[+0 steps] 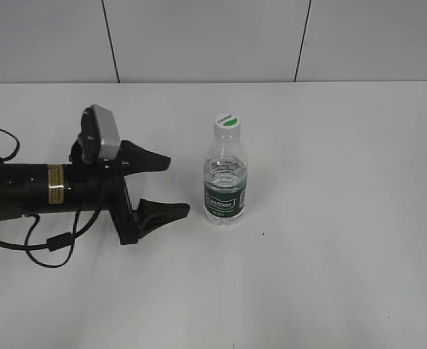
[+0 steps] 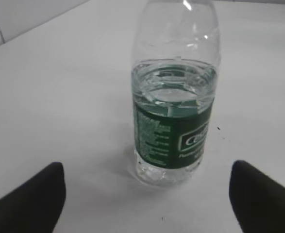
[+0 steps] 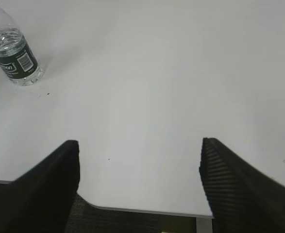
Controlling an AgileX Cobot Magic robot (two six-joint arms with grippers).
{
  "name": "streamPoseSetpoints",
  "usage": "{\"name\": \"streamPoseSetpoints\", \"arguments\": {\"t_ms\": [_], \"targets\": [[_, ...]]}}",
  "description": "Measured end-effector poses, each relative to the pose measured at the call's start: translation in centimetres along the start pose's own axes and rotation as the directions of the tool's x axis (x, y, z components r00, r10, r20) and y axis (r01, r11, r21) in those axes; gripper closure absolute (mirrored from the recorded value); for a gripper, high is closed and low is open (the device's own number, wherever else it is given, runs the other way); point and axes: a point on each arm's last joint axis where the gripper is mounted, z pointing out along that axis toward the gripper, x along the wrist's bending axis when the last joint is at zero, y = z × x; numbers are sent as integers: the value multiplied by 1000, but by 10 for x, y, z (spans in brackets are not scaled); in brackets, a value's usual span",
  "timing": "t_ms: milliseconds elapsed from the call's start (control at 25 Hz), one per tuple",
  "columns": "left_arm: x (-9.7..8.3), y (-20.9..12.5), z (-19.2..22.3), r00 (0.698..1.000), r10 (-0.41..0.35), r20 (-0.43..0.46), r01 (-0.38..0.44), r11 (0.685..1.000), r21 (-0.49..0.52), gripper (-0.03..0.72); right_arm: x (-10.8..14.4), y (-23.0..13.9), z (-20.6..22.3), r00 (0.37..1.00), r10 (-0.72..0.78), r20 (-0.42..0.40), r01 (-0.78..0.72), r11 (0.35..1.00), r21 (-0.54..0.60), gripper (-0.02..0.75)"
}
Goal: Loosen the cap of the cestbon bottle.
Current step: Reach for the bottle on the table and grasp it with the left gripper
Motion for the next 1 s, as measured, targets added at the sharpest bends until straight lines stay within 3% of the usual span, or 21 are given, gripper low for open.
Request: {"name": "streamPoseSetpoints", "arguments": {"t_ms": [240,480,1000], "targets": [[1,-1,26,997,-75,-10,75,997,13,69,0,0,0,1000,0,0,0,1000,0,150],[-5,0,48,997,-64,37,64,998,2,69,0,0,0,1000,0,0,0,1000,0,150],[-3,10,78,999,-18,50,19,1000,-21,75,0,0,0,1000,0,0,0,1000,0,150]]}}
